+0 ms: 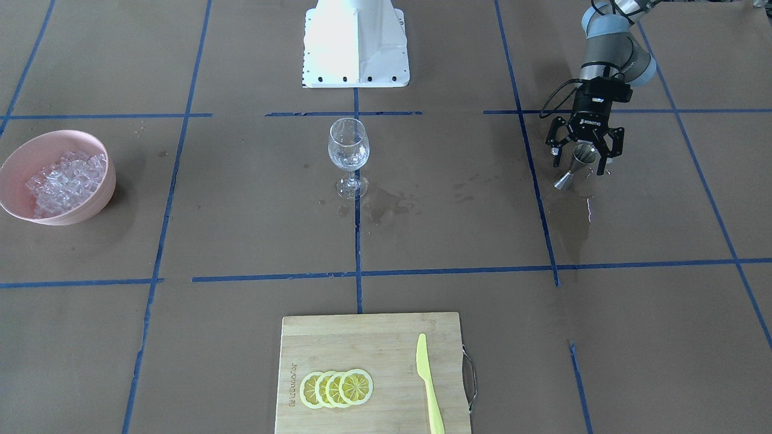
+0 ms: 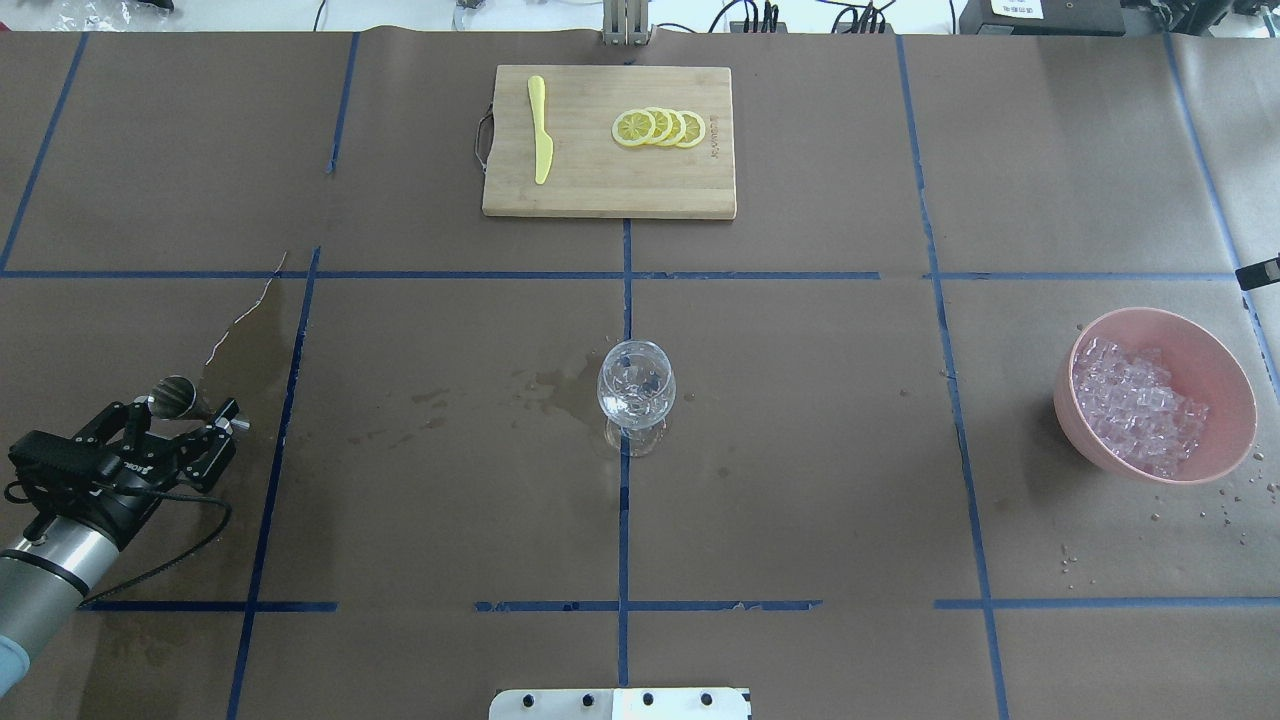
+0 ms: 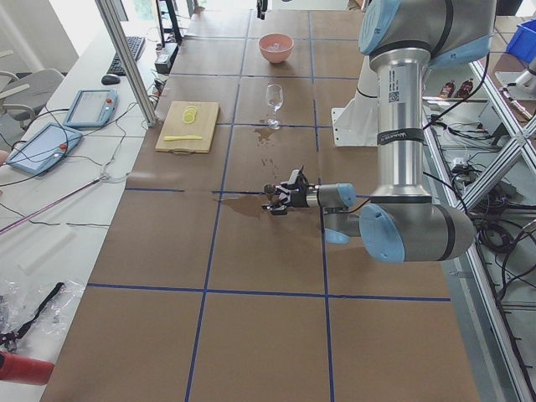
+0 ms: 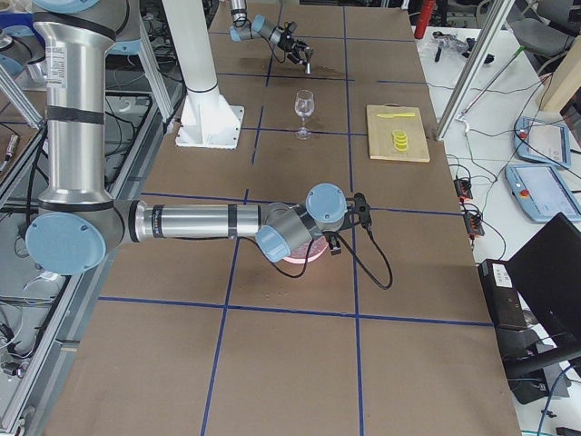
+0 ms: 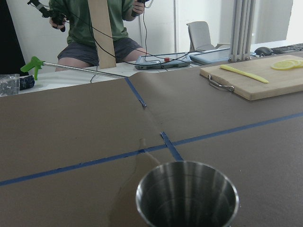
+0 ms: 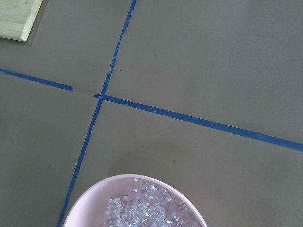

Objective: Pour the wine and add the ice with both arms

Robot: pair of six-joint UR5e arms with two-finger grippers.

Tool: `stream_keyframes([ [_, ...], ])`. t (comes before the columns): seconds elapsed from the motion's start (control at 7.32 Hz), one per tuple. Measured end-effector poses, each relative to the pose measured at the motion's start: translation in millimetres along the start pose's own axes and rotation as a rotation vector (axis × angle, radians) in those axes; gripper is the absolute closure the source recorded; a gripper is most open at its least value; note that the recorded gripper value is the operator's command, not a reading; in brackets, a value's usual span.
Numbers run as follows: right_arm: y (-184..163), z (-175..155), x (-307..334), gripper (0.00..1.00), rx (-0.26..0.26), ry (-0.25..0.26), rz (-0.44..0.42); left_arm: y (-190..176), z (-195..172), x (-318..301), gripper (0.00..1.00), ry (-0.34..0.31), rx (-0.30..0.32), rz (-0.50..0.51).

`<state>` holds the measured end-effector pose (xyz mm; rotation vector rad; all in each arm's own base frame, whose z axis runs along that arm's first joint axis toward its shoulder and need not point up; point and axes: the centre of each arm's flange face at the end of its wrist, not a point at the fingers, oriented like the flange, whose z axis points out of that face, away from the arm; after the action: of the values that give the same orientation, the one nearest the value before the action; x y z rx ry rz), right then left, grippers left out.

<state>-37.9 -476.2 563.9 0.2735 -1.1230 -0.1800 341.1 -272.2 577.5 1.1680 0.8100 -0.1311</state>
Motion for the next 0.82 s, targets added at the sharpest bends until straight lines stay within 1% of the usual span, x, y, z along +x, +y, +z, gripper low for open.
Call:
stream_keyframes([
  [0.27, 0, 0, 1, 0.0, -0.001, 0.0, 0.011, -14, -31, -17, 0.0, 0.067, -0.117, 0.044],
  [0.41, 0, 1, 1, 0.0, -0.002, -0.001, 0.019, -19, -46, -30, 0.0, 0.089, -0.186, 0.102],
  [0.55, 0, 1, 0, 0.0, -0.002, -0.001, 0.031, -23, -62, -49, 0.0, 0.102, -0.251, 0.154],
  [0.82, -1, 0, -2, 0.0, 0.004, 0.007, 0.07, -37, -76, -97, 0.0, 0.106, -0.365, 0.19],
])
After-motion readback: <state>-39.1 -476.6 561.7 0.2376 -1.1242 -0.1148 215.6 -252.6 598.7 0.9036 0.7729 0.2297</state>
